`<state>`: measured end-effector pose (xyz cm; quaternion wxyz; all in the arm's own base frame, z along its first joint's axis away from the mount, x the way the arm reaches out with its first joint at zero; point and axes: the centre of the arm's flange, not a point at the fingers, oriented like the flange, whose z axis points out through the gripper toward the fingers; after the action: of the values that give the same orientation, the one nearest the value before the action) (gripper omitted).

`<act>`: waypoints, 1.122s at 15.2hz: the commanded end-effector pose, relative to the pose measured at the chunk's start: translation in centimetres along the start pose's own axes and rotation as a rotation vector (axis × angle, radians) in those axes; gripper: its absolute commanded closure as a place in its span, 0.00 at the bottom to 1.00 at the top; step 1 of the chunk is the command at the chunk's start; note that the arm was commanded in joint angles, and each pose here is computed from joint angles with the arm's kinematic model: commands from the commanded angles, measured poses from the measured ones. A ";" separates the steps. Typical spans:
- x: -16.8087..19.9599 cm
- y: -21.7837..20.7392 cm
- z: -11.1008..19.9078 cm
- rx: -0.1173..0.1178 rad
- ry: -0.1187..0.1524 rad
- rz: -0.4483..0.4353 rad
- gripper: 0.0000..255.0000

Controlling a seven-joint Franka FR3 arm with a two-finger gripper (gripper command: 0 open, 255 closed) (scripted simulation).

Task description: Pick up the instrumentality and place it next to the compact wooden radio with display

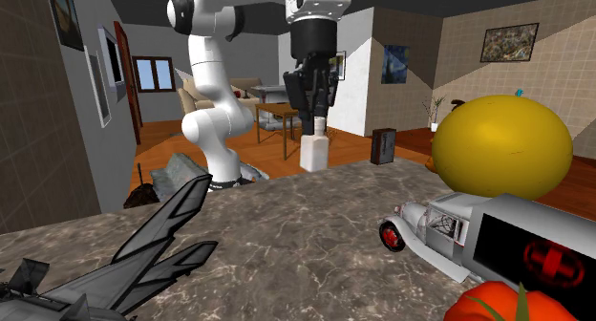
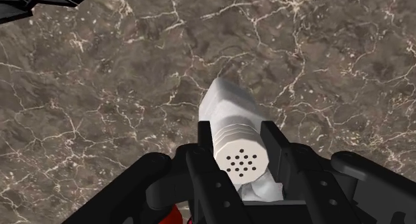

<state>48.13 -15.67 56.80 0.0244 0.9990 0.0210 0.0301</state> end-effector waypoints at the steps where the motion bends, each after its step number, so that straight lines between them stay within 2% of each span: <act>1: 0.1 0.0 -1.1 0.000 0.000 0.000 1.00; 8: 0.3 0.2 -4.5 0.000 0.000 0.000 1.00; 17: -2.9 -11.2 -5.2 0.000 0.000 0.000 1.00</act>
<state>44.95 -5.31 61.11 0.0242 0.9990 0.0219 0.0300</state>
